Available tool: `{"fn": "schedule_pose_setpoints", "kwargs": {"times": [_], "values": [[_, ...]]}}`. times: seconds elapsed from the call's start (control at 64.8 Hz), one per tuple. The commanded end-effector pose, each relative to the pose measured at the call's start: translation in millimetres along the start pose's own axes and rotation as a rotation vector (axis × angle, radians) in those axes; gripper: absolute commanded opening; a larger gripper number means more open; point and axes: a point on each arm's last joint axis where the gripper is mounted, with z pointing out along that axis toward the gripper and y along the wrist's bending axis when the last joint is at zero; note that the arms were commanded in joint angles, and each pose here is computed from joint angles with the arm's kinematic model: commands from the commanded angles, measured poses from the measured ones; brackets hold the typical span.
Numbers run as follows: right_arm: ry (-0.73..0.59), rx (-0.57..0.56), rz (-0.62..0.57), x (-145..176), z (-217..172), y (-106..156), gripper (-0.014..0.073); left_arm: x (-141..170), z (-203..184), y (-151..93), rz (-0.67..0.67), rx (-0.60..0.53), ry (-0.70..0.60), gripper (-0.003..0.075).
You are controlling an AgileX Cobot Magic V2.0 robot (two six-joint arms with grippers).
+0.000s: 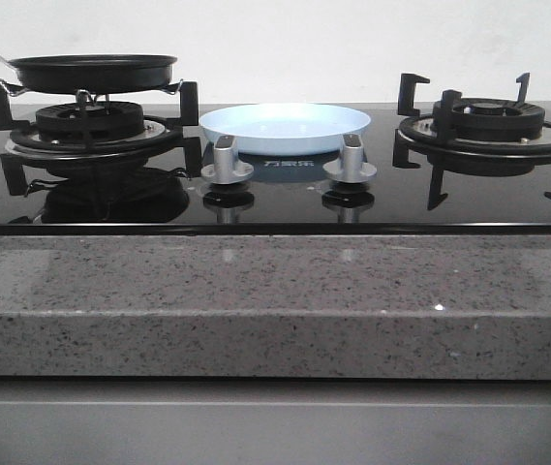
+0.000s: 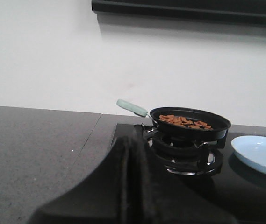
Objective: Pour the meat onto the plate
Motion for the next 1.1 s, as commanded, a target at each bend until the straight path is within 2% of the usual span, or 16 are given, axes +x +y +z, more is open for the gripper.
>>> {"fn": "schedule_pose_setpoints", "kwargs": {"times": [0.0,0.201,0.355,0.602,0.895,0.973,1.05,1.081], "values": [[-0.033,0.003,-0.011,-37.6,-3.4,0.8,-0.0069,-37.9,-10.0,-3.8,-0.012,0.019,-0.082,-0.0020],[0.111,-0.003,0.010,-85.5,3.0,3.2,-0.0069,-83.7,-7.5,-8.5,-0.007,0.021,0.005,-0.0020],[0.212,-0.015,0.033,-103.9,18.0,5.3,-0.0069,-101.0,10.8,-10.7,-0.006,0.015,0.181,-0.0020],[0.328,-0.010,0.035,-96.1,45.0,5.0,-0.0069,-88.0,46.9,-9.7,-0.013,0.004,0.332,-0.0020],[0.404,-0.008,0.035,-89.2,52.5,4.9,-0.0057,-73.2,72.7,-8.3,-0.012,-0.008,0.460,-0.0018],[0.421,-0.009,0.032,-87.7,53.3,4.9,0.0016,-70.3,77.3,-8.1,-0.008,-0.009,0.482,0.0020],[0.425,-0.011,0.026,-87.3,54.1,4.9,0.0172,-67.8,81.2,-7.8,0.012,-0.005,0.500,0.0148],[0.425,-0.013,0.019,-87.3,54.1,5.0,0.0266,-67.1,82.3,-7.9,0.018,-0.003,0.505,0.0223]]}}
